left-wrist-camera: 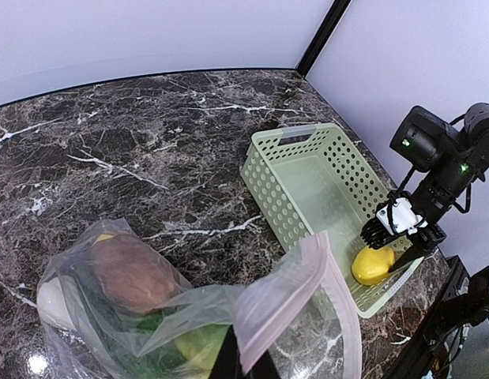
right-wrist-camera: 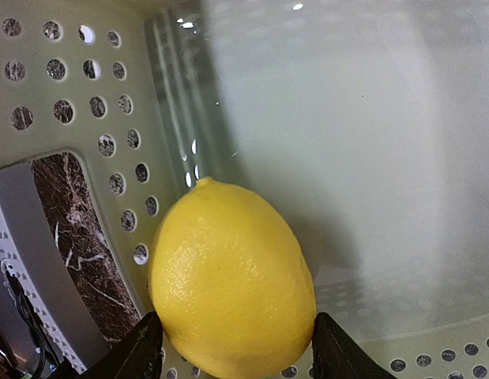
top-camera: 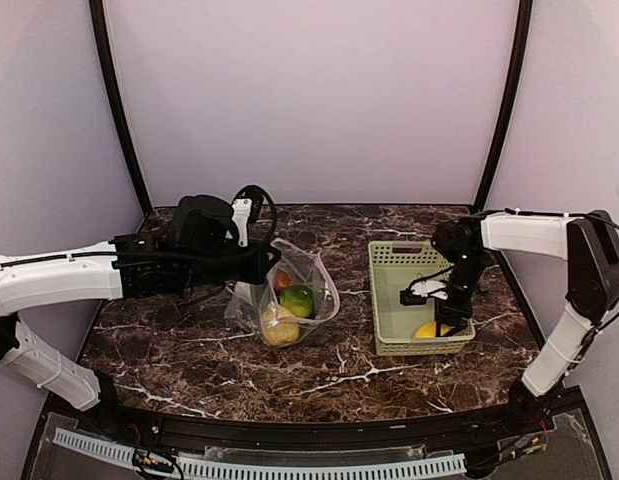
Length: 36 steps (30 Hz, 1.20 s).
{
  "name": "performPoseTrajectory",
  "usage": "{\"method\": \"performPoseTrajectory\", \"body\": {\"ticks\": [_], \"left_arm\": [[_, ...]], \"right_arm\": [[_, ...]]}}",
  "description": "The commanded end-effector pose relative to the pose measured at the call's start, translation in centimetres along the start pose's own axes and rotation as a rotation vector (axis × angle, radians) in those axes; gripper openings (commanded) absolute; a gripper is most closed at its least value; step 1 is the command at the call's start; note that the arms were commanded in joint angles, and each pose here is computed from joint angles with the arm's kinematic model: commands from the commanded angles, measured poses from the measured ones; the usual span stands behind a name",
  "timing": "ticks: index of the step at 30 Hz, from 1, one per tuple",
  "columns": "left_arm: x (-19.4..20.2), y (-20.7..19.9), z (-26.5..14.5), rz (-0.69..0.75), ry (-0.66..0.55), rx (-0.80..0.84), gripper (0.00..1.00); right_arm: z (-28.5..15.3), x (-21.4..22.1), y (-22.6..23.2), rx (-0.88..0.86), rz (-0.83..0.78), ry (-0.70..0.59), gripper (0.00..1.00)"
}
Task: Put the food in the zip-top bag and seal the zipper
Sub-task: Pick up the fake fruit from the bin.
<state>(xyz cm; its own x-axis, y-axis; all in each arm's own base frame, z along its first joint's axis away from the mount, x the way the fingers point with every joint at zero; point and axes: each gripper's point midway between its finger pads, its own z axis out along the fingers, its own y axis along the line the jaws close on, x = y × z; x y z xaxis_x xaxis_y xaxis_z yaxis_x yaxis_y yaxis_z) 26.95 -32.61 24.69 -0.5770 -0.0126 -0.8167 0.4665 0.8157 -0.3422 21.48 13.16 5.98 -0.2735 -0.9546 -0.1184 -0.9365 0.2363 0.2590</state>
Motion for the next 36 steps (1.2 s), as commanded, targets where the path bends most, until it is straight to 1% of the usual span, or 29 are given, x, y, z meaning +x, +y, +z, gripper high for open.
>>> {"method": "performPoseTrajectory", "body": {"ticks": [1,7,14,19,28,32,36], "left_arm": [[-0.3,-0.3,0.1,-0.012,-0.015,0.015,0.01],[-0.2,-0.5,0.1,-0.013,-0.011,0.034,0.01],[-0.2,-0.5,0.2,-0.009,-0.011,0.034,0.01],[-0.2,-0.5,0.3,-0.007,-0.013,0.03,0.01],[-0.2,-0.4,0.2,-0.009,-0.016,0.031,0.01],[-0.4,-0.5,0.1,-0.01,-0.024,0.031,0.01],[-1.5,-1.1,-0.1,-0.004,-0.041,0.047,0.01]], "right_arm": [[1.5,0.4,0.1,-0.039,0.024,0.016,0.62],[1.8,0.0,-0.6,-0.028,0.043,0.012,0.6],[1.2,-0.5,-1.2,-0.005,0.053,0.001,0.44],[-0.4,-1.4,-1.4,0.017,0.077,-0.033,0.38],[-5.4,-4.6,-1.4,0.059,0.091,-0.167,0.37],[-7.4,-6.2,-0.4,0.04,0.088,-0.23,0.37],[-9.4,-8.3,1.4,0.042,0.043,-0.287,0.37]]}}
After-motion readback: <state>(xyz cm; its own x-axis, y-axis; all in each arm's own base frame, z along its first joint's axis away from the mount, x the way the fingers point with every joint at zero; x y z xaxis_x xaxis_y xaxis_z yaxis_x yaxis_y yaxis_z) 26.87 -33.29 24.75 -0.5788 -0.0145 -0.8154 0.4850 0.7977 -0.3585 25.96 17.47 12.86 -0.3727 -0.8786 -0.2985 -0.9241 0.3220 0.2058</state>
